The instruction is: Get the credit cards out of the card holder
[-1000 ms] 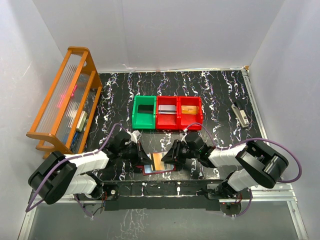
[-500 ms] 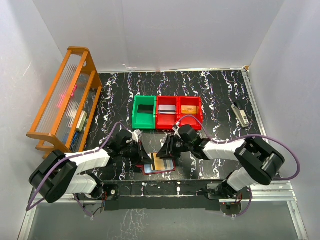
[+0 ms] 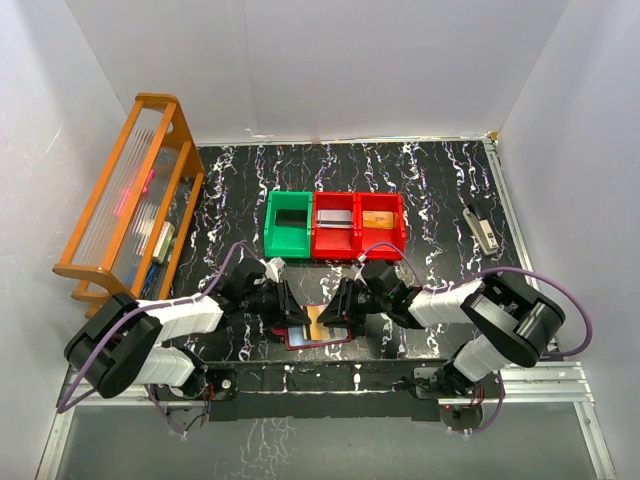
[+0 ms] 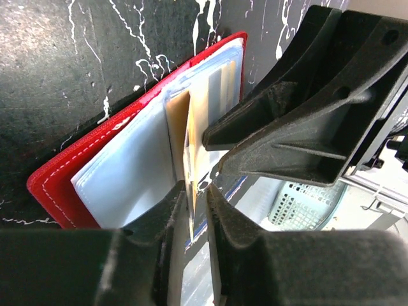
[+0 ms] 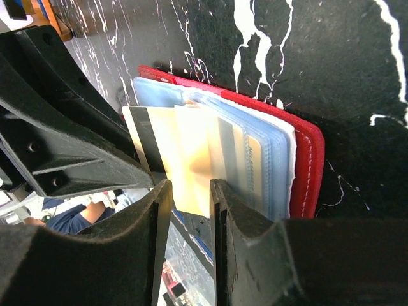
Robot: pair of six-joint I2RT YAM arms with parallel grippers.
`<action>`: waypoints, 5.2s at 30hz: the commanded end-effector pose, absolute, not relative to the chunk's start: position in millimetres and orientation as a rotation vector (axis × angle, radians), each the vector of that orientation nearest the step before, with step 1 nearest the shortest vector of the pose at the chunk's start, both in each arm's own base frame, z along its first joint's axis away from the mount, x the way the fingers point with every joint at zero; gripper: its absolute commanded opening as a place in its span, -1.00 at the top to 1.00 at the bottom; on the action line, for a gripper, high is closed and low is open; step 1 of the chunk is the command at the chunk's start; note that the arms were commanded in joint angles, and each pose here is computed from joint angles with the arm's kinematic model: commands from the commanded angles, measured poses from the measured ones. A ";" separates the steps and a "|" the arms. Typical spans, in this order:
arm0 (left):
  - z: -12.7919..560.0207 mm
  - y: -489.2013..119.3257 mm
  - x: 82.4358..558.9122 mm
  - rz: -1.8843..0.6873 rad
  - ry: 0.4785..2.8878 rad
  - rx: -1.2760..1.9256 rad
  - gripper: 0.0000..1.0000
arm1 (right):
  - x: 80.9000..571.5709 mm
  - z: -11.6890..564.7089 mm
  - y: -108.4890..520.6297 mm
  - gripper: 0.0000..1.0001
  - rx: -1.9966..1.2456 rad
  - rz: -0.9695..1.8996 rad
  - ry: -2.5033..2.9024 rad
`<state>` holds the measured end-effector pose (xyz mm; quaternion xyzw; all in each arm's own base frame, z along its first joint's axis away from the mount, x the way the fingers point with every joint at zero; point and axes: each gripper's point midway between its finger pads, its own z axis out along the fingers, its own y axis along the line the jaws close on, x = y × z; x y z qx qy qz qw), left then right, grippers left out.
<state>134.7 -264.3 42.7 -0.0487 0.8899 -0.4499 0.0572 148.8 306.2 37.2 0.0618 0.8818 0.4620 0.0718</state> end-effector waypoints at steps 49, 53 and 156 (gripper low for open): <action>208.4 -268.5 161.8 -1.410 2.088 0.266 1.00 | 203.0 176.9 210.0 -0.83 0.026 1.589 1.871; 228.6 -275.1 160.1 -1.535 2.003 0.212 1.00 | 202.0 198.7 214.3 -0.83 -0.087 1.593 1.837; 228.3 -256.4 166.7 -1.301 2.120 0.231 -0.73 | 182.6 255.4 269.7 1.00 -0.319 1.532 1.902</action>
